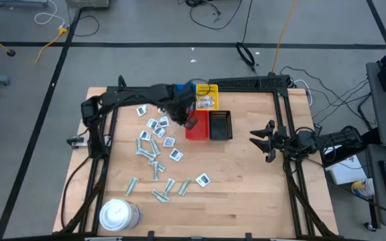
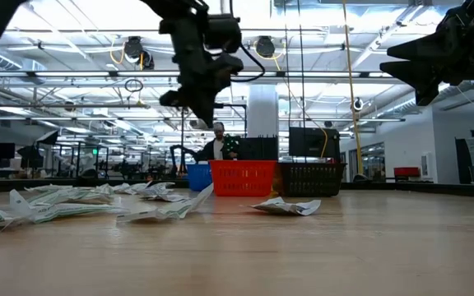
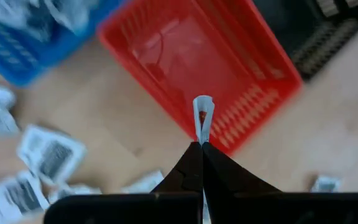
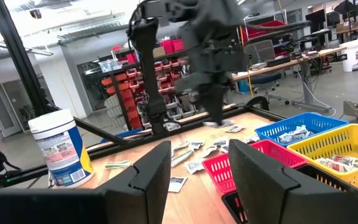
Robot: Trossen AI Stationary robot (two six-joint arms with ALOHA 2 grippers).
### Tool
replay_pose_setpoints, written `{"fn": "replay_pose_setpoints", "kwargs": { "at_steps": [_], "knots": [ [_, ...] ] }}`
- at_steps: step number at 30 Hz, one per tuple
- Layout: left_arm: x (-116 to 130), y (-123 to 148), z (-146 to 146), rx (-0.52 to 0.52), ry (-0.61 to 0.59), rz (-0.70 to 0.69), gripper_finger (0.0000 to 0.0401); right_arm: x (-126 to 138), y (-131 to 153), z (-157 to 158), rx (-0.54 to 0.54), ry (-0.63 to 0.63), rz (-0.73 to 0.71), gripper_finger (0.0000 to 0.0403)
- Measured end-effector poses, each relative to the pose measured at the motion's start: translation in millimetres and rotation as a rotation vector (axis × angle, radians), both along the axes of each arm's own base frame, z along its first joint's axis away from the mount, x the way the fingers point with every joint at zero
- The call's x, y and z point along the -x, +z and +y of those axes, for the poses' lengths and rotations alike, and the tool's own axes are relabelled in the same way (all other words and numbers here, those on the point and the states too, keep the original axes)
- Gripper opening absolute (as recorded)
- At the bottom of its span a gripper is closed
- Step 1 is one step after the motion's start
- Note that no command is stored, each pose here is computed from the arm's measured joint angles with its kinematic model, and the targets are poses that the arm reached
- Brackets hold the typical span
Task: Pick & Place First Aid Supplies
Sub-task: Put the ointment pack into the yellow bin
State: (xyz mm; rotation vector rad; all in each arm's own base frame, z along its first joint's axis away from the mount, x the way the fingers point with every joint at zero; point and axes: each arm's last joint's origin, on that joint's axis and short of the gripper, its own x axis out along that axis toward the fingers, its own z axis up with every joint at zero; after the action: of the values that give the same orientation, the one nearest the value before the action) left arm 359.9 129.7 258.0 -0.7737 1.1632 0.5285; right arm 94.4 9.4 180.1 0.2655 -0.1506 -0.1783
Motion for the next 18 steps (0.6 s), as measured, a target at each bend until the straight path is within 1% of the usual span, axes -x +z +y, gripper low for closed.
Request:
{"fn": "replay_pose_setpoints", "kwargs": {
  "at_steps": [4, 10, 15, 18],
  "knots": [
    [-12.6, -3.1, 27.5, 0.003, 0.015, 0.036, 0.0, 0.0, -0.1, 0.0, 0.0, 0.0, 0.0, 0.0155],
    [-33.6, -4.8, 68.0, 0.023, 0.019, 0.052, 0.0, 0.0, 0.0, 0.0, 0.0, 0.0, 0.0, 0.0155],
    [-47.6, 4.4, 97.3, 0.008, 0.038, -0.019, 0.0, 0.0, 0.0, 0.0, 0.0, 0.0, 0.0, 0.0155],
    [-53.9, 7.5, 110.8, -0.036, 0.06, -0.083, 0.0, 0.0, 0.0, 0.0, 0.0, 0.0, 0.0, 0.0155]
  ]
}}
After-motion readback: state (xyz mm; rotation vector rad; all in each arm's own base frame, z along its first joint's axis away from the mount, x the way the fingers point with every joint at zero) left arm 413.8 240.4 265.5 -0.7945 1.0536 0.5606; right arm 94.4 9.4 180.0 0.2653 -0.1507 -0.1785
